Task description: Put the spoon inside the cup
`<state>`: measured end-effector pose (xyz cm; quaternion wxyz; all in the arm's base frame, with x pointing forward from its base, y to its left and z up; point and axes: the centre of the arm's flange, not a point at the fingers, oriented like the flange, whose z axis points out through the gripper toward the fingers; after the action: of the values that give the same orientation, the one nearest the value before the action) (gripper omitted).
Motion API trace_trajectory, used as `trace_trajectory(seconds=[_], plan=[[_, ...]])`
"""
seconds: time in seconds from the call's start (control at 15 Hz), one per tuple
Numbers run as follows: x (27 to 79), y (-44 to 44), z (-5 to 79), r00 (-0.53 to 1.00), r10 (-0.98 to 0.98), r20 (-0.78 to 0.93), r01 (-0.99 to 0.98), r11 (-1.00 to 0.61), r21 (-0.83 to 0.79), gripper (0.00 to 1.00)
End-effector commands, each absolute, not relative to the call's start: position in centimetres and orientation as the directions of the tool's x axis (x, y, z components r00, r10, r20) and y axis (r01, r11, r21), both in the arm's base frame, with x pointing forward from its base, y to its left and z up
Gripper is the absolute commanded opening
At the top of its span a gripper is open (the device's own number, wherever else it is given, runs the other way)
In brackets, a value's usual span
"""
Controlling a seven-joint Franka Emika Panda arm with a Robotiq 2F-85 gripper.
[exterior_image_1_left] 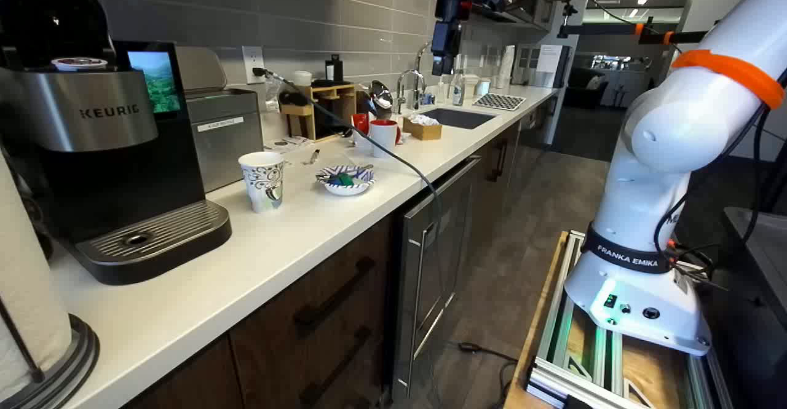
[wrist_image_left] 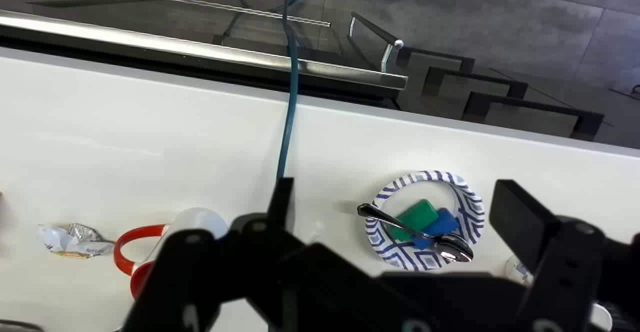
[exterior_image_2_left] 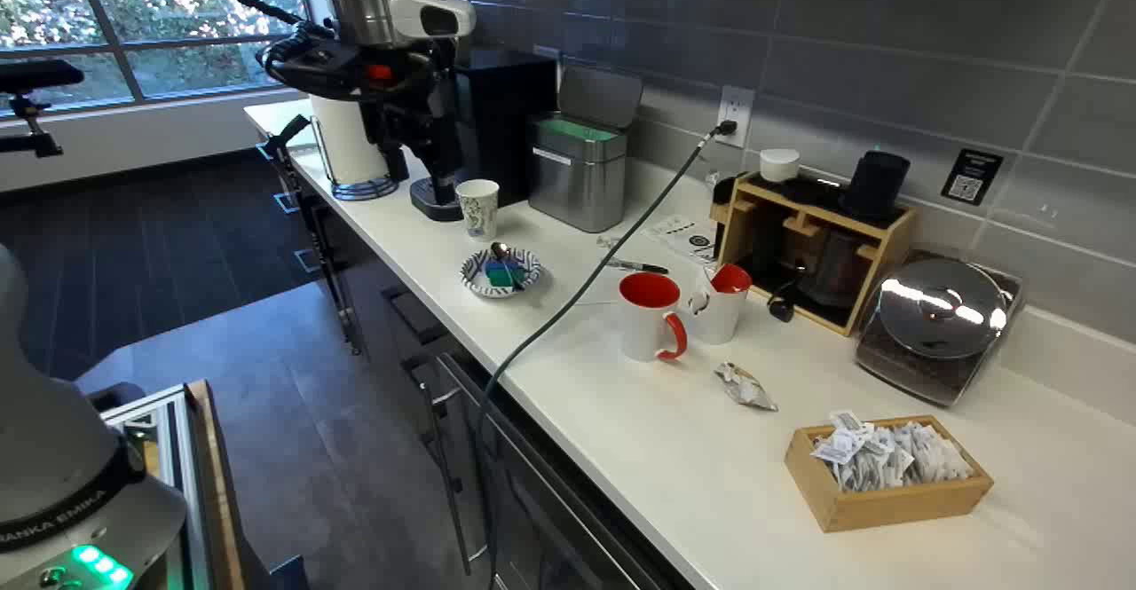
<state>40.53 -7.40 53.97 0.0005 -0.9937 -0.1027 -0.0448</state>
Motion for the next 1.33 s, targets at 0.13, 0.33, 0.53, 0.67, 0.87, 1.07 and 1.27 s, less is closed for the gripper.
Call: trace_trajectory(seconds=[0.13,0.33,0.53,0.67,0.87,1.07,1.27], plan=[[40.5,-7.4,54.0,0.975,0.204,0.089,0.204,-0.979,0.008,1.00],[40.5,-7.4,54.0,0.975,0.204,0.089,0.204,-0.979,0.008,1.00],[40.5,-7.4,54.0,0.975,0.204,0.089,0.204,-0.979,0.008,1.00],[40.5,-7.4,54.0,0.975,0.204,0.089,0.204,-0.979,0.008,1.00],[43.2,-5.6,53.2,0.976,0.210,0.064,0.210,-0.978,0.006,1.00],[47.8,-1.8,52.1,0.990,0.136,0.044,0.135,-0.991,0.013,1.00],[53.5,1.8,50.9,0.996,0.061,0.057,0.061,-0.998,0.004,1.00]])
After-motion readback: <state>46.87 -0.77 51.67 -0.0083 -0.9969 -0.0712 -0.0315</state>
